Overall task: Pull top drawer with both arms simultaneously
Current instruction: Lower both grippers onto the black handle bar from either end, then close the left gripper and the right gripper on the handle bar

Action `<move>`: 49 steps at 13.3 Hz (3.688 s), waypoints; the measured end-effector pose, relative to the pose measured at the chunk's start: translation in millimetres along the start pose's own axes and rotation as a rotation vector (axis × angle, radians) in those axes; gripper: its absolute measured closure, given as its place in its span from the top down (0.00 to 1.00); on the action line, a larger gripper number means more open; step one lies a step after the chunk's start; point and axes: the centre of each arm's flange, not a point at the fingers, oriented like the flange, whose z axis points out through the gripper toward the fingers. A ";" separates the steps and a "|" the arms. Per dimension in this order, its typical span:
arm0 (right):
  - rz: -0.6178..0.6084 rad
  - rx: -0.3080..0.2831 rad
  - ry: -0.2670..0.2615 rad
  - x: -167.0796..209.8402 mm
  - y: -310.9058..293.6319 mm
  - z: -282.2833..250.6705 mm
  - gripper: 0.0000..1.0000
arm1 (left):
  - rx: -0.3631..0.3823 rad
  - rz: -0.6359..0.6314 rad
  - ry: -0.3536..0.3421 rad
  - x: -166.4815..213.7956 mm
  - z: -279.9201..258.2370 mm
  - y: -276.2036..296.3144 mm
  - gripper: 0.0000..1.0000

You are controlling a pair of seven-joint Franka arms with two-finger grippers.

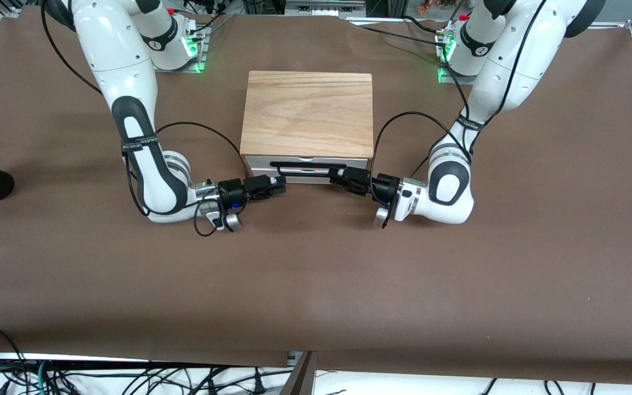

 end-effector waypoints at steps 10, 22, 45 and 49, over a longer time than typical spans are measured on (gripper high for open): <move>0.002 0.068 -0.036 -31.4 23.5 8.7 1.00 | 0.028 0.045 -0.018 -6.6 4.9 -11.4 0.18; -0.175 0.064 0.004 -29.9 -1.0 -19.8 0.99 | 0.027 0.053 -0.018 -6.6 4.8 -11.3 0.19; -0.143 0.078 0.063 -35.0 14.6 4.6 0.19 | 0.026 0.054 -0.019 -6.6 4.6 -11.2 0.19; -0.147 0.079 0.065 -35.1 14.8 4.6 0.18 | 0.026 0.055 -0.019 -6.6 4.6 -11.2 0.19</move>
